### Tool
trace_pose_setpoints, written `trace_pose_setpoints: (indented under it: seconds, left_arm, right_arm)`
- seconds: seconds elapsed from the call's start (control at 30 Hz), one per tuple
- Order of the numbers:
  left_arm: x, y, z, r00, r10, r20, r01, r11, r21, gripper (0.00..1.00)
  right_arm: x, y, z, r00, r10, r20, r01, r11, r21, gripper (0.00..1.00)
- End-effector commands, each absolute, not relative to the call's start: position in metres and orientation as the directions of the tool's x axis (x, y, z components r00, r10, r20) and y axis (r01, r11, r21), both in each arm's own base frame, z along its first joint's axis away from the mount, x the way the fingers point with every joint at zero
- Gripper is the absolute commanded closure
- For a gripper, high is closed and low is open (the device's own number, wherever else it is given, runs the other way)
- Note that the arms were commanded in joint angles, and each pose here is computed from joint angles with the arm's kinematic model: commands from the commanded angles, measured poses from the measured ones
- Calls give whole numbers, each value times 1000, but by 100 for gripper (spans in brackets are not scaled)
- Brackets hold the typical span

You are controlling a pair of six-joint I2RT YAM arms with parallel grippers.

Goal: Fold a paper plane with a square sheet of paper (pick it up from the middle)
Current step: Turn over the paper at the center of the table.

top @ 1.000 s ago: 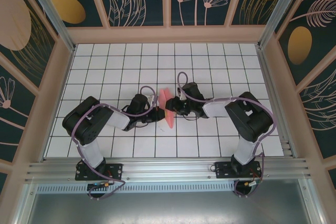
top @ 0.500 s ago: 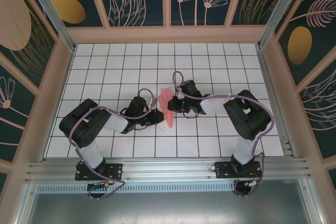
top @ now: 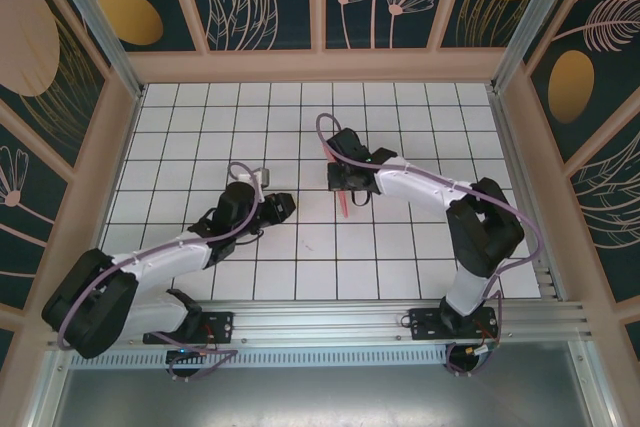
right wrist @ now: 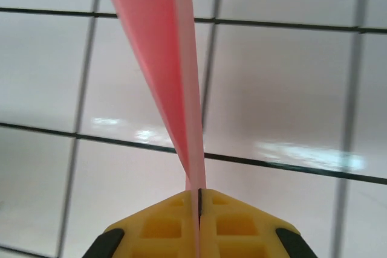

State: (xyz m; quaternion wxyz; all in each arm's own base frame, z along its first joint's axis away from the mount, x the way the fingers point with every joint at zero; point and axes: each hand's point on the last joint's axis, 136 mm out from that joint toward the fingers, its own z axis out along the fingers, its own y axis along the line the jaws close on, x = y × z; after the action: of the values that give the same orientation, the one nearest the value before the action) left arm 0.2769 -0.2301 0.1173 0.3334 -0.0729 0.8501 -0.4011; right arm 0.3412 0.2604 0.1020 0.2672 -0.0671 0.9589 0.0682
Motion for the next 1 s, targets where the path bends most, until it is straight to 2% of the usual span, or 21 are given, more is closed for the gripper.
trace_pose_setpoints:
  seconds: [0.0, 0.13, 0.3, 0.53, 0.63, 0.77, 0.83, 0.93, 0.97]
  left_arm:
    - [278, -188, 95, -719, -438, -540, 3, 774, -633, 74]
    - [278, -165, 96, -679, -485, -551, -70, 790, -609, 73]
    - [272, -141, 97, -623, -548, -558, -150, 784, -602, 72]
    - [266, -117, 104, -552, -596, -582, -200, 773, -602, 72]
    - [263, -116, 105, -548, -605, -578, -202, 766, -611, 71]
    - [262, -120, 103, -565, -600, -567, -188, 762, -620, 71]
    - [261, -121, 101, -572, -594, -566, -186, 766, -616, 71]
    - [260, -122, 99, -581, -587, -563, -179, 768, -615, 70]
    - [260, -124, 99, -586, -583, -563, -173, 769, -616, 70]
  right_arm:
    - [325, 215, 96, -857, -249, -451, -132, 952, -274, 94]
    - [319, 227, 85, -851, -314, -421, -131, 903, -409, 93]
    - [305, 264, 60, -845, -390, -366, -184, 855, -486, 91]
    - [283, 306, 30, -840, -433, -327, -250, 844, -475, 86]
    - [273, 319, 19, -849, -432, -305, -288, 861, -419, 81]
    - [259, 336, 4, -867, -418, -271, -348, 898, -270, 66]
    - [254, 343, 6, -871, -405, -278, -363, 912, -192, 50]
    - [248, 358, 16, -873, -387, -296, -395, 918, -34, 44]
    - [246, 364, 22, -873, -382, -302, -408, 912, 28, 39]
